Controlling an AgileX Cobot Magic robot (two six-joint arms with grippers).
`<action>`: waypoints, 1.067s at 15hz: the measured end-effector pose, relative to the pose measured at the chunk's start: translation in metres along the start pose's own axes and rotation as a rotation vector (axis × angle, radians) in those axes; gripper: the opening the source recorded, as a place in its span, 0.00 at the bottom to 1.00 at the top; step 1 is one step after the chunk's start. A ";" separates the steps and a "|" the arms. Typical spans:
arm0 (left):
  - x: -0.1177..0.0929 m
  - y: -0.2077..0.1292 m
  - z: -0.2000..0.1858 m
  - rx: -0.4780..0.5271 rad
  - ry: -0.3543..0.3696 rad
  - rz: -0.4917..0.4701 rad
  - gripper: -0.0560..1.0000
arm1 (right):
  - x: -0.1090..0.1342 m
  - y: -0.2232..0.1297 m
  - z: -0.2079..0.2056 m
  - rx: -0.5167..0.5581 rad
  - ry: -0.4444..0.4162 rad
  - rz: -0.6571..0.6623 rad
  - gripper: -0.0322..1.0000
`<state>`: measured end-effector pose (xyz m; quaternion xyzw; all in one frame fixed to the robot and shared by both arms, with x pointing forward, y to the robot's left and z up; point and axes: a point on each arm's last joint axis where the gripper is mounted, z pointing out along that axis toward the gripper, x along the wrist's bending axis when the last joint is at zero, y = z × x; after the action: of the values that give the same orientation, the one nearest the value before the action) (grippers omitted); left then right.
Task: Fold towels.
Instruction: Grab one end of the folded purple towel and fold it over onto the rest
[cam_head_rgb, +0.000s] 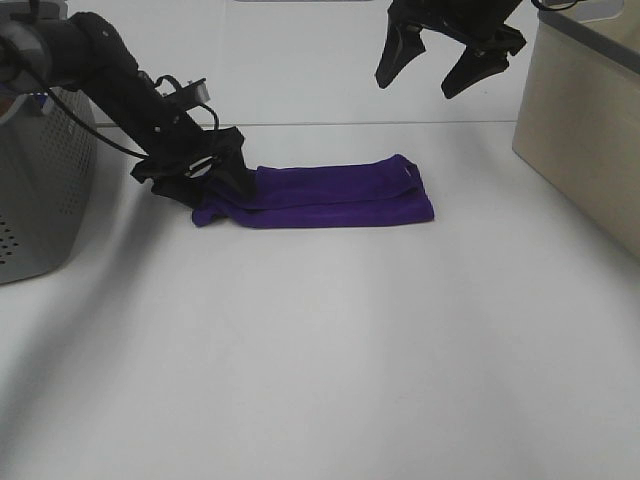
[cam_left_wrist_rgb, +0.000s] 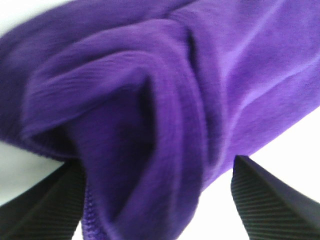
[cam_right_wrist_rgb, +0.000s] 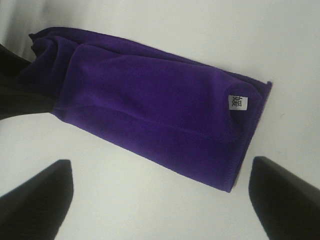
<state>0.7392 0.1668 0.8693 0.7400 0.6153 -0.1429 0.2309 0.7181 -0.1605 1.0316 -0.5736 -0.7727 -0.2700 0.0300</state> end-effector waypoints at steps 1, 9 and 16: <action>-0.004 0.000 0.002 -0.002 -0.007 0.003 0.73 | 0.000 0.000 0.000 0.000 0.000 0.000 0.92; -0.001 0.003 -0.003 0.007 0.176 0.136 0.10 | 0.004 0.001 -0.010 -0.019 0.000 -0.009 0.92; -0.060 0.019 -0.047 -0.067 0.172 0.355 0.10 | 0.039 0.001 -0.082 -0.152 0.049 -0.024 0.92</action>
<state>0.7420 0.1373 0.9421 0.8384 0.4969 -0.0154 0.2236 0.6843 -0.1638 1.1161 -0.5581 -0.7559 -0.3422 0.0023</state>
